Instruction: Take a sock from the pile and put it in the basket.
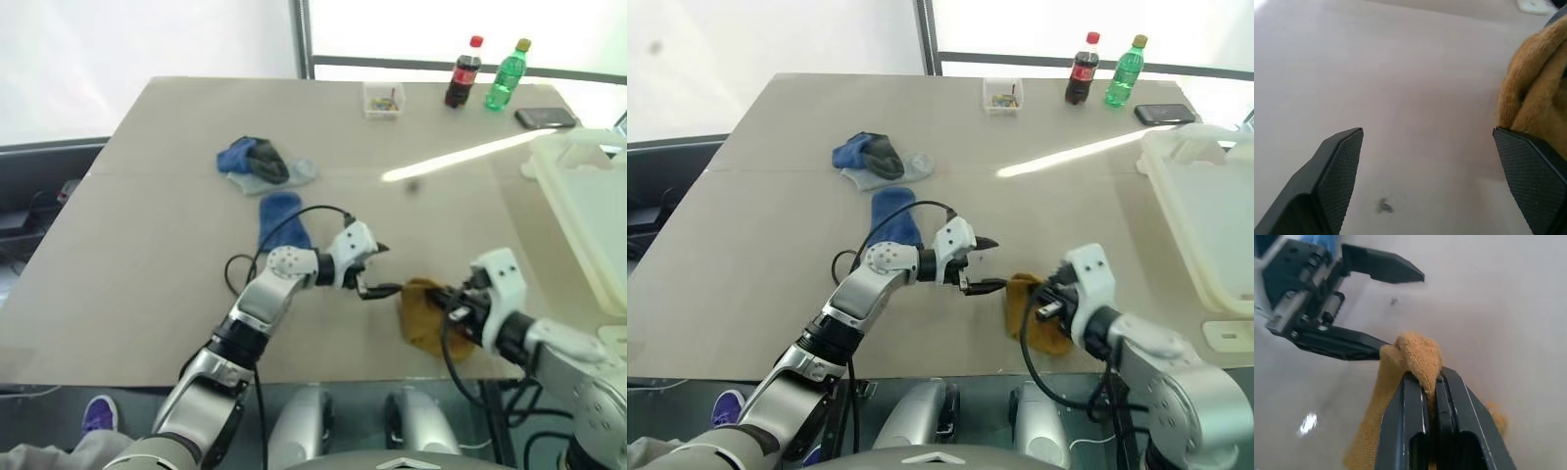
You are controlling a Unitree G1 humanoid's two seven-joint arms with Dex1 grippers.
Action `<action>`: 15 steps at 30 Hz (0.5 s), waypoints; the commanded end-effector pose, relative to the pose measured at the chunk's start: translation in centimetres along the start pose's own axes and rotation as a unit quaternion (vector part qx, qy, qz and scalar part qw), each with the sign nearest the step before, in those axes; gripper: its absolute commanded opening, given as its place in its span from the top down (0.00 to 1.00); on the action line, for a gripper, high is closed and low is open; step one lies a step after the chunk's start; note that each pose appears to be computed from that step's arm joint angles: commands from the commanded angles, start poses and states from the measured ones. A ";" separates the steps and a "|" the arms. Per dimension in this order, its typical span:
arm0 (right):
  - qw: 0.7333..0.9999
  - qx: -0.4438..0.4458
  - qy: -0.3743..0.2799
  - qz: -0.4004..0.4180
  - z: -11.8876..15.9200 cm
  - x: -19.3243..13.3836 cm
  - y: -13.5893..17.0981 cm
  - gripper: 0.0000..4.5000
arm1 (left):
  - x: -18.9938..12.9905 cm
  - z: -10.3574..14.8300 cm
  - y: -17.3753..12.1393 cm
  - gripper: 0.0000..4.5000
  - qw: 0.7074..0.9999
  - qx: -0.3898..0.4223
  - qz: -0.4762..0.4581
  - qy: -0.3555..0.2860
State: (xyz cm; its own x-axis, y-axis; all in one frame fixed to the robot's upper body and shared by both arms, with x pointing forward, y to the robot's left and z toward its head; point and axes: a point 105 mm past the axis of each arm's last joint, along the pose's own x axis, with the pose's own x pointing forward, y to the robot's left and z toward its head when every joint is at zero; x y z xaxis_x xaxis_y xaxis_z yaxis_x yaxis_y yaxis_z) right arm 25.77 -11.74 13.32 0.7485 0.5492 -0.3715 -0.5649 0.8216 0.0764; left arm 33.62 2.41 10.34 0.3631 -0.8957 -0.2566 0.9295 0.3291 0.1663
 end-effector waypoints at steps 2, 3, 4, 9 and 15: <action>0.997 -0.066 -0.023 -0.013 2.4 2.0 -0.5 0.99 | -0.9 0.1 1.3 0.00 0.999 0.001 0.041 0.007; 0.997 -0.078 -0.027 -0.008 2.9 2.5 -0.4 0.99 | -1.1 -0.1 1.2 0.00 0.999 -0.001 0.040 0.012; 0.996 -0.090 -0.025 0.009 3.1 2.8 0.0 0.99 | -1.4 -0.2 1.0 0.00 0.999 -0.003 0.039 0.014; 0.993 -0.111 -0.019 0.019 3.0 4.3 0.0 0.67 | -2.4 -0.7 0.4 0.00 0.998 -0.030 0.047 0.022; 0.995 -0.075 -0.041 0.045 4.3 4.4 1.4 0.26 | -3.2 -0.9 0.0 0.00 0.997 -0.045 0.058 0.027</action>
State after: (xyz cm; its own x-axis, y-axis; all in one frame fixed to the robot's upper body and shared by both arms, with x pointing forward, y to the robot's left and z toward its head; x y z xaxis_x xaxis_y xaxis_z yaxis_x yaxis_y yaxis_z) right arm 30.00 -7.87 13.70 0.7054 0.6096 -0.3618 -0.6645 0.7463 -0.0383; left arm 32.79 5.61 9.24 0.4612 -0.8256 -0.3251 0.8847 0.4562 0.0965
